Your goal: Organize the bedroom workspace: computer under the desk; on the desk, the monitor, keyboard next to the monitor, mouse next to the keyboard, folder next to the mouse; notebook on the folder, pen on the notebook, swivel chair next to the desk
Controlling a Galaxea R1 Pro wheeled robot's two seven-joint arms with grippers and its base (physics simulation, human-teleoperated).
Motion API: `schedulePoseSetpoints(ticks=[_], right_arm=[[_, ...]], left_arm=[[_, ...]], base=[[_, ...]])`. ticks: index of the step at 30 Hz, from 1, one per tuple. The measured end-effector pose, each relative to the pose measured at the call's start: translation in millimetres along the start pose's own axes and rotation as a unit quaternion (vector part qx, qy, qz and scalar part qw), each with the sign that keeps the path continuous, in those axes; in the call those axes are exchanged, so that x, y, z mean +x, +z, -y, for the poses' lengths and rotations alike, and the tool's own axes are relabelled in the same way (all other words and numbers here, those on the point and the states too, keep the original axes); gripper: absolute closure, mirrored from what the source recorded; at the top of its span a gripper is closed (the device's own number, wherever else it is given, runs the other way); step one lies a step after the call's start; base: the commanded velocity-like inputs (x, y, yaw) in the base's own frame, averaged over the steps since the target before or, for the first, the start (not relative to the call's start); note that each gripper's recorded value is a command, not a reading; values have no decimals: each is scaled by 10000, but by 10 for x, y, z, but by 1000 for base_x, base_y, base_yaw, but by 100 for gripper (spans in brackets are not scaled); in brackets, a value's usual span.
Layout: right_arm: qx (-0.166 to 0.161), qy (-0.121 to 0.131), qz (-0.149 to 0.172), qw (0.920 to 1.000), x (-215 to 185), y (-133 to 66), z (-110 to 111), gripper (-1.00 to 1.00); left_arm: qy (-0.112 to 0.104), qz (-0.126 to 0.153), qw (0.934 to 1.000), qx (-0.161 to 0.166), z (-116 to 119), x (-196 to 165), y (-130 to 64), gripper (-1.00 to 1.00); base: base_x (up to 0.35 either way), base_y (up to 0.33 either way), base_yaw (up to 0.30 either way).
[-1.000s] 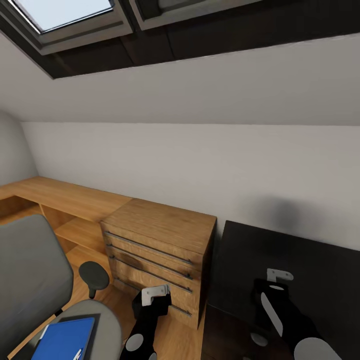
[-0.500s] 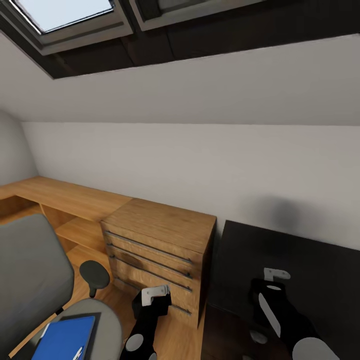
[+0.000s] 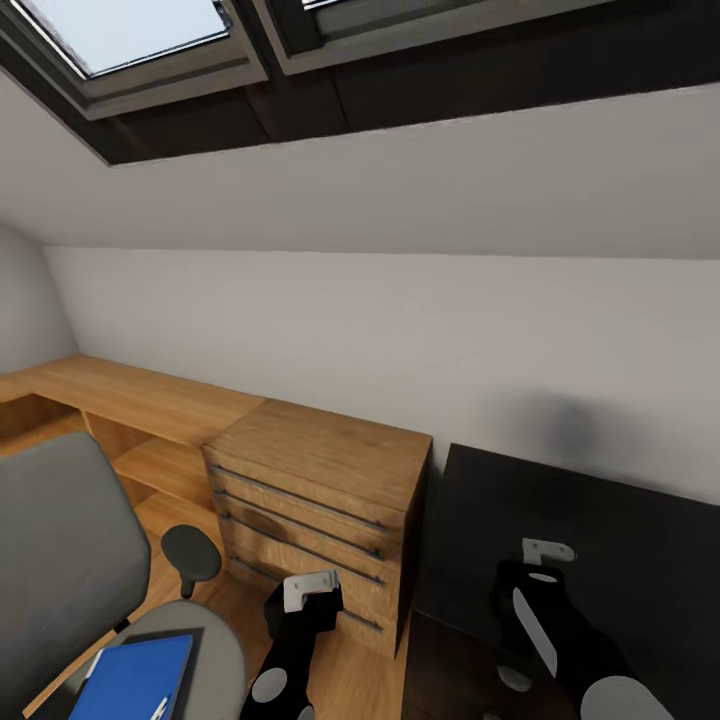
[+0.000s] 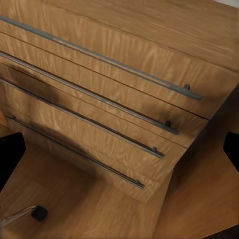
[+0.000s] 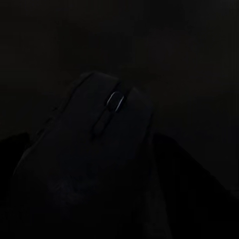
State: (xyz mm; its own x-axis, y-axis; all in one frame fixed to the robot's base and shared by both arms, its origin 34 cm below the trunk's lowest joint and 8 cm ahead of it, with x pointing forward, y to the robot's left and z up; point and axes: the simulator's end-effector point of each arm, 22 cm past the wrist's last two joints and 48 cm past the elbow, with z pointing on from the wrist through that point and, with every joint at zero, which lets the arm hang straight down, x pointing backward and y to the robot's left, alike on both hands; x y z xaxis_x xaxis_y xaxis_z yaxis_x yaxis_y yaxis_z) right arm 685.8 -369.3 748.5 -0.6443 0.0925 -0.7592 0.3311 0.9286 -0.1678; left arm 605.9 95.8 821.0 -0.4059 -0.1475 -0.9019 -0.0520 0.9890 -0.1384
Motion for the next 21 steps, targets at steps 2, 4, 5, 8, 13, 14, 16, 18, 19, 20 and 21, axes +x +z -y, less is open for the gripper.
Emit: schedulePoseSetpoints(ticks=[2,4,5,8,13,14,16,18,19,20,21], right_arm=[[-127,-49,13,9999,-19,-48,-134,100],[-193,-90,28,9998,-43,-84,-205,100],[-236,-111,34,9997,-54,-107,-255,100],[-372,-110,63,9992,-81,-172,-435,100],[-466,-92,59,9989,-76,-212,-567,100],[-489,-87,54,9988,-72,-221,-599,100],[-555,-105,51,9984,-64,-249,-688,100],[-624,-212,79,9978,-64,-275,-772,100],[-642,-251,88,9976,-62,-283,-795,100],[-676,-322,108,9971,-63,-296,-837,100],[-703,-381,123,9967,-63,-306,-871,100]], left_arm=[[0,0,10000,1,5,-28,-13,-100],[0,-1,10000,0,8,-56,-26,-100],[0,-1,10000,0,11,-70,-32,-100],[-1,-2,10000,-2,12,-84,-39,-100],[-1,-2,10000,-4,10,-84,-39,-100],[-1,-2,10000,-4,10,-84,-39,-100],[3,0,10000,-4,9,-85,-39,-100],[3,4,10000,-2,10,-86,-38,-100],[1,5,10000,-1,10,-87,-38,-100],[1,5,10000,-1,11,-87,-37,-100],[0,4,10000,-1,12,-86,-36,-100]], base=[[0,0,0],[0,0,0],[0,0,0],[0,0,27],[0,0,101],[0,0,135],[0,0,129],[-14,0,75],[-89,0,42],[-165,0,27],[-198,0,22]])
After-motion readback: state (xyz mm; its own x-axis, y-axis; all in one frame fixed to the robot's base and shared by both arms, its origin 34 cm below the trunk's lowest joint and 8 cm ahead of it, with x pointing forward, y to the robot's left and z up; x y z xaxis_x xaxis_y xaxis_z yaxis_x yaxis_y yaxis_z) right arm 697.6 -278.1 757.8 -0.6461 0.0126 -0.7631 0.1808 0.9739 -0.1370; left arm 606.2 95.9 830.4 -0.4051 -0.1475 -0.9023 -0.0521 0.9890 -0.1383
